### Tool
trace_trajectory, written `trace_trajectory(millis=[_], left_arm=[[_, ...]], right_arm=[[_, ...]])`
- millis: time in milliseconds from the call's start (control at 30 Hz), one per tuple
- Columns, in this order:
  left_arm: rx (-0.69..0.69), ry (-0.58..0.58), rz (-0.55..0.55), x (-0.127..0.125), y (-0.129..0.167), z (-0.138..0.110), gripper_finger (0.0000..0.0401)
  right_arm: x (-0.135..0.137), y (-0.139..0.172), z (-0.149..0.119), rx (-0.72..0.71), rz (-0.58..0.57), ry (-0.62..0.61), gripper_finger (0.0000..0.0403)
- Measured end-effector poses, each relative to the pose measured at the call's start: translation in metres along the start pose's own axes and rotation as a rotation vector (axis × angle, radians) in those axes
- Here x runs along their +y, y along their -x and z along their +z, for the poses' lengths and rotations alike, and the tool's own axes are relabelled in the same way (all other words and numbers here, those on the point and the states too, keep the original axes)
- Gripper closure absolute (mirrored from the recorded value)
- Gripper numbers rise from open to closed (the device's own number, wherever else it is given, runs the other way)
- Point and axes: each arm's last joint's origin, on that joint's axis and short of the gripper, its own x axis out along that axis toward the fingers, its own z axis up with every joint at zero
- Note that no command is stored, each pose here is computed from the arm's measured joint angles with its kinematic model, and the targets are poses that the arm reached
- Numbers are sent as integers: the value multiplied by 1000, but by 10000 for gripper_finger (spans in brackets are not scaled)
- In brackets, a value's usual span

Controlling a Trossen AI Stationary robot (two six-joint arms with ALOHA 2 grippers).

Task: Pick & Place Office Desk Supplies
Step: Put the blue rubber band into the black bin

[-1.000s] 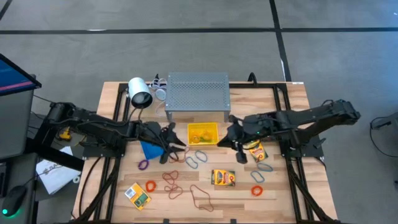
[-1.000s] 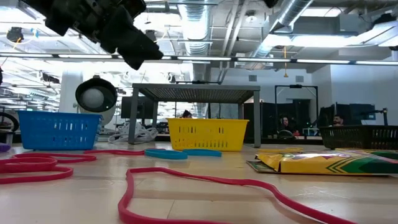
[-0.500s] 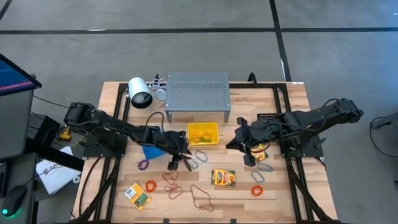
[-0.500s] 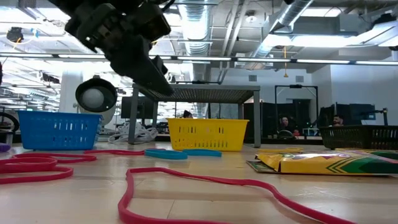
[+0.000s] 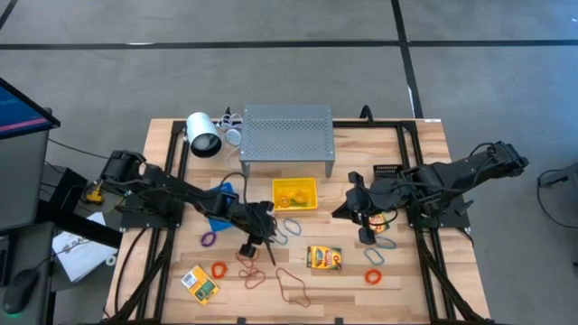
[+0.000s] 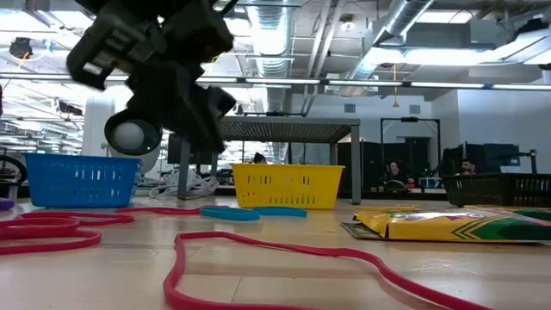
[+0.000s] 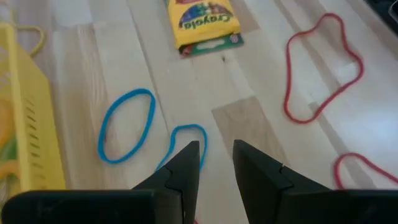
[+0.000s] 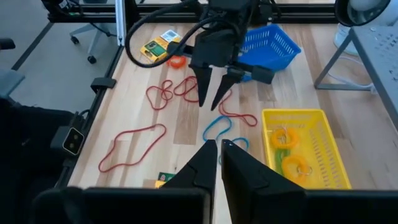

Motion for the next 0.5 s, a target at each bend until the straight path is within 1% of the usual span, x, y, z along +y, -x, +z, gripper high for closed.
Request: trace_trajectory(millis=[133,300,400,500], left_arm=[[28,-5,-3,0,-8,-2,288],[50,-28,-5,0,-18,-1,246],[60,-30,15,2,-23,-1,221],[84,-29,15,2,-32,-3,203]], right_arm=[[1,0,0,0,2,1,383],[0,0,0,3,1,2,383],[0,0,-1,9,0,3,383],[0,0,-1,10,0,3,383]])
